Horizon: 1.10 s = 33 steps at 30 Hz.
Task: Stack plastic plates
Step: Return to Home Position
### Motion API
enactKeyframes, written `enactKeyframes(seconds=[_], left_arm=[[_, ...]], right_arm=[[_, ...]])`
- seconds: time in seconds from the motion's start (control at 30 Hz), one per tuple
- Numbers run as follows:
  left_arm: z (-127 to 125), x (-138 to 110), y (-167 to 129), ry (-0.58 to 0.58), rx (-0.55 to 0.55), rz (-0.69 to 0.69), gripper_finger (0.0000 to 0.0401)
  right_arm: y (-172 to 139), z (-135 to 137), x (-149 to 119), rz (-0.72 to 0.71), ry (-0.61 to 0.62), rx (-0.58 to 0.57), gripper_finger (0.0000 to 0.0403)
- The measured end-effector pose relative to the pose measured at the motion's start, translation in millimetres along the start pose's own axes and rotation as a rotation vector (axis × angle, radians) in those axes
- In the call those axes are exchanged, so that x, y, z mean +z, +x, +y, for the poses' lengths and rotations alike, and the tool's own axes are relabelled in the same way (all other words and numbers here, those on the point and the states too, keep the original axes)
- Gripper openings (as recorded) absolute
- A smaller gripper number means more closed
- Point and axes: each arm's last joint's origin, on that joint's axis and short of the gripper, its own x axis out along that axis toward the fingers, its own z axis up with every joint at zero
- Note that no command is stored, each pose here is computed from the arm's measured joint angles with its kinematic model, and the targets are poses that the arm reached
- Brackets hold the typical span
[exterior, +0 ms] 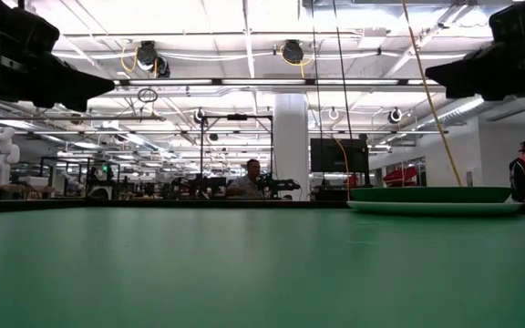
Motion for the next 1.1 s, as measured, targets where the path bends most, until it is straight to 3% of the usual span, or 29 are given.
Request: enactKeyframes(seconds=[0.33,0.5,0.83,1.1], left_arm=[[4,-2,1,0.043,0.046,0.023,0.0005],[5,-4,3,0.011,0.059,0.049,0.0005],[1,7,-3,0.002,-0.004,-0.085,0.0005],[-1,4,-3,-0.004,-0.022,-0.058,0.0005]], right_arm=[[0,0,0,-0.001,0.0,0.001,0.0008],[0,0,0,-0.004,0.0,0.003,0.0008],[0,0,1,-0.006,0.001,0.003,0.0009],[0,0,0,-0.006,0.001,0.003,0.0009]])
